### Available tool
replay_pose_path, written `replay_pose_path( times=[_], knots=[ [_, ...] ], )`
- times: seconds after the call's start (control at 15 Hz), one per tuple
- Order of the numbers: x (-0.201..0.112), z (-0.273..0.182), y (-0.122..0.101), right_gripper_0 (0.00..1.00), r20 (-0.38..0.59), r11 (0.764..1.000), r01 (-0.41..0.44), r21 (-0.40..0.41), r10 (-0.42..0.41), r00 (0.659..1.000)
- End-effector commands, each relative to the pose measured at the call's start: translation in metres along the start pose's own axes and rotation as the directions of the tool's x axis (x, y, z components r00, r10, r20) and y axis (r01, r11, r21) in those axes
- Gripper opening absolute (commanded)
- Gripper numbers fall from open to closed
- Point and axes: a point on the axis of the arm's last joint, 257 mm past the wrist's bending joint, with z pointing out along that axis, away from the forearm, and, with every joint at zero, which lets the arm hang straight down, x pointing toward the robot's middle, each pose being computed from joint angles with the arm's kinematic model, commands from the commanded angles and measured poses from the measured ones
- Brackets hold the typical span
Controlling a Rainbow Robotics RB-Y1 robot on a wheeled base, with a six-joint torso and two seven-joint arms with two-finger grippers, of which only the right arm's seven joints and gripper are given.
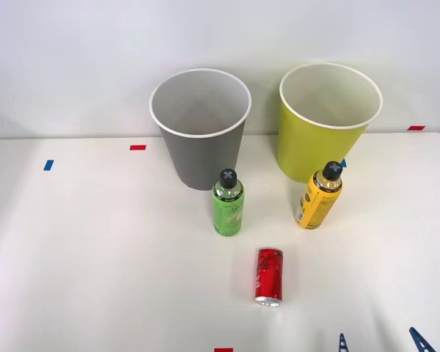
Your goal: Put cans in the gray bin, plastic bottles in the light green bin
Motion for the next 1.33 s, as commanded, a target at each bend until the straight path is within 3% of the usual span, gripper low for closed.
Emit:
replay_pose_path(
  times=[0.07,1.33],
  knots=[
    [0.0000,0.0000,0.0000,1.00,0.000,1.000,0.000,0.000,0.000,1.000],
    [0.0000,0.0000,0.0000,1.00,0.000,1.000,0.000,0.000,0.000,1.000]
  ],
)
